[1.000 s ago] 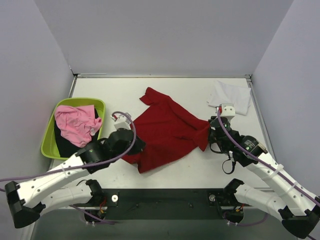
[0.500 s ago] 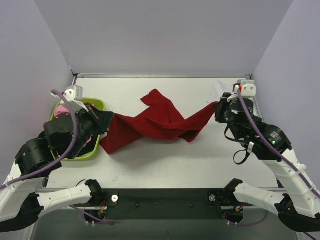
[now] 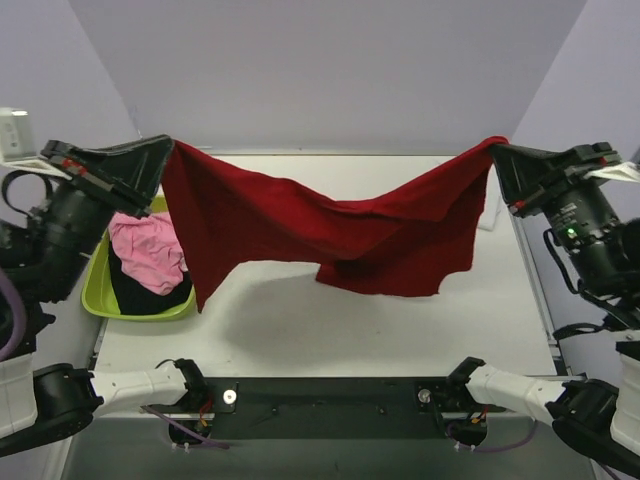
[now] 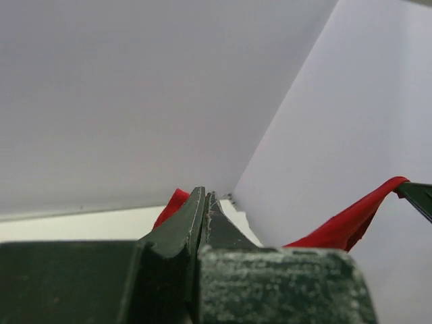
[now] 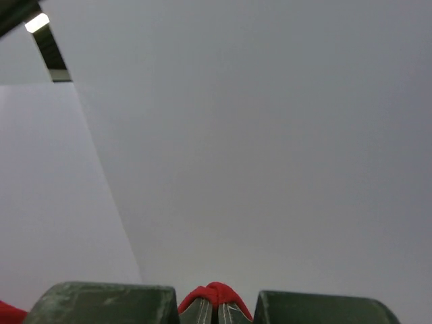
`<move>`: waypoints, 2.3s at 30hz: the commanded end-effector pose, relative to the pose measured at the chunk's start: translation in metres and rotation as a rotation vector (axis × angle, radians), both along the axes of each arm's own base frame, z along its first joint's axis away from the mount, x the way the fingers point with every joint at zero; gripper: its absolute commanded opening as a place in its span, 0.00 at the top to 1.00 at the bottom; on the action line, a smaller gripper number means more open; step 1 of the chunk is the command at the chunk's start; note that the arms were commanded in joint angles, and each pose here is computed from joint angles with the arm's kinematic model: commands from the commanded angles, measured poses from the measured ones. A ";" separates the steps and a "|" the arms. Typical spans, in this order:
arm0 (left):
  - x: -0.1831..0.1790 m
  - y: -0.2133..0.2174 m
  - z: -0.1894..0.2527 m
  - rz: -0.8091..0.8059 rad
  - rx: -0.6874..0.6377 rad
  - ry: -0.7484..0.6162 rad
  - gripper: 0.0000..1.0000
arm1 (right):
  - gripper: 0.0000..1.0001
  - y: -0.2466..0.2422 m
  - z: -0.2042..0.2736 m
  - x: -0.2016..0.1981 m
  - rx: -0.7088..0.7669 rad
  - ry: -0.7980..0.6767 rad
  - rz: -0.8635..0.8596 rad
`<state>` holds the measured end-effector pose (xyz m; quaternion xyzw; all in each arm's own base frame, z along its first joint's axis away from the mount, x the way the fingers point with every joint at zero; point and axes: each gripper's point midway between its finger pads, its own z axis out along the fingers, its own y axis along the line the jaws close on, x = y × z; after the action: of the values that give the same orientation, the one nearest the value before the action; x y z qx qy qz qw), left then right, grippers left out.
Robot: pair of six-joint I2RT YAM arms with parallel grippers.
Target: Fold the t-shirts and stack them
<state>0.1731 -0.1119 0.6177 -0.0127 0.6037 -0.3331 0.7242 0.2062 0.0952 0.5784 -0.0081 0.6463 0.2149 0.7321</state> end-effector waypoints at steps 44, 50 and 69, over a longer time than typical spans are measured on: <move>0.306 0.036 0.035 0.085 -0.042 -0.224 1.00 | 1.00 -0.034 0.134 0.162 0.177 -0.435 0.005; 0.301 0.028 -0.008 0.037 -0.033 -0.121 1.00 | 1.00 -0.017 0.099 0.143 0.177 -0.343 0.089; 0.218 0.019 -0.478 0.340 0.029 0.699 1.00 | 1.00 0.009 -0.450 0.077 0.032 0.751 -0.043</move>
<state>0.3747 -0.1117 0.1117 -0.1616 0.8584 -0.1885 0.4488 0.2710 0.0986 0.0701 0.1253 0.9038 0.1872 0.3640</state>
